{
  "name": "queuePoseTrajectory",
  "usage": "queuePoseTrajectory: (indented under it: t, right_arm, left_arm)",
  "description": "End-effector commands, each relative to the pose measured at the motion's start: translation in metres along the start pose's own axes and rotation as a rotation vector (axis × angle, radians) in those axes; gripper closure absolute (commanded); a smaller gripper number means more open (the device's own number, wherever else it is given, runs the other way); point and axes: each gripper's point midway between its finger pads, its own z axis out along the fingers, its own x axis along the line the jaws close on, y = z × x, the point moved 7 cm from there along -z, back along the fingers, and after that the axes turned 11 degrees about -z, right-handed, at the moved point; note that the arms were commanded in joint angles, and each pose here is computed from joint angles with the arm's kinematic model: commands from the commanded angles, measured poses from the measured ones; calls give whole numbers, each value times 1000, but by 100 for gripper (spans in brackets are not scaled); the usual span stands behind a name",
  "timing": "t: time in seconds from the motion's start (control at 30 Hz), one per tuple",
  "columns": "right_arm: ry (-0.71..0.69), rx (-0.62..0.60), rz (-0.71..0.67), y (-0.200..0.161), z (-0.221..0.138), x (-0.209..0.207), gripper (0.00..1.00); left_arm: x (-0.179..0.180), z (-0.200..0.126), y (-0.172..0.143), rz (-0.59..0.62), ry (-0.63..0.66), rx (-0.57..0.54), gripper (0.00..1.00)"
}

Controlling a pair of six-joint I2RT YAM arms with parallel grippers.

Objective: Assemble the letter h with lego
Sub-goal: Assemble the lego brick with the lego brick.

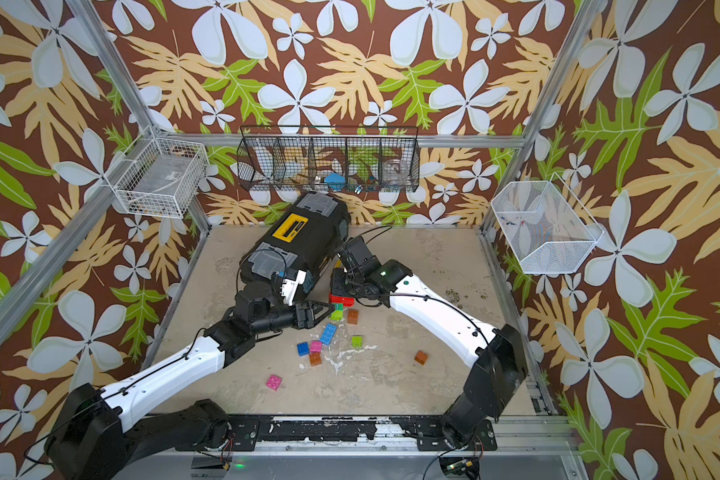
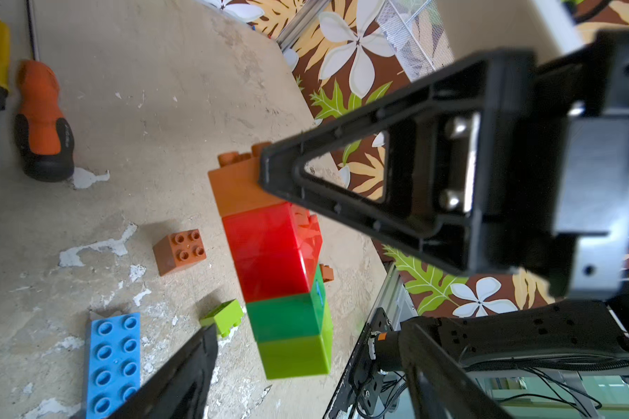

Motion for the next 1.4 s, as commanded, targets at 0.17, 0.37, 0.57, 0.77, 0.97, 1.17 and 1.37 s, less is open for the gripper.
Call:
queuePoseTrajectory:
  t: [0.17, 0.37, 0.57, 0.77, 0.97, 1.17, 1.37]
  right_arm:
    - [38, -19, -21, 2, -1, 10, 67]
    - [41, -18, -33, 1, 1, 14, 68]
    - [37, -11, -39, -3, 1, 14, 68]
    - [26, -16, -60, -5, 0, 18, 68]
    - [6, 7, -94, -13, -1, 19, 68]
    - [11, 32, -115, -27, -3, 22, 67]
    - [19, 2, -126, -24, -15, 23, 55]
  left_arm:
    - [0, 11, 4, -37, 13, 2, 20]
    - [5, 14, 4, -82, 37, -12, 36]
    - [4, 16, 6, -128, 28, -20, 48]
    - [3, 17, 7, -160, 23, -15, 58]
    - [-1, 14, 9, -158, 14, -28, 70]
    - [-6, 9, 11, -138, 2, -51, 77]
    - [-9, 7, 13, -64, -6, -75, 77]
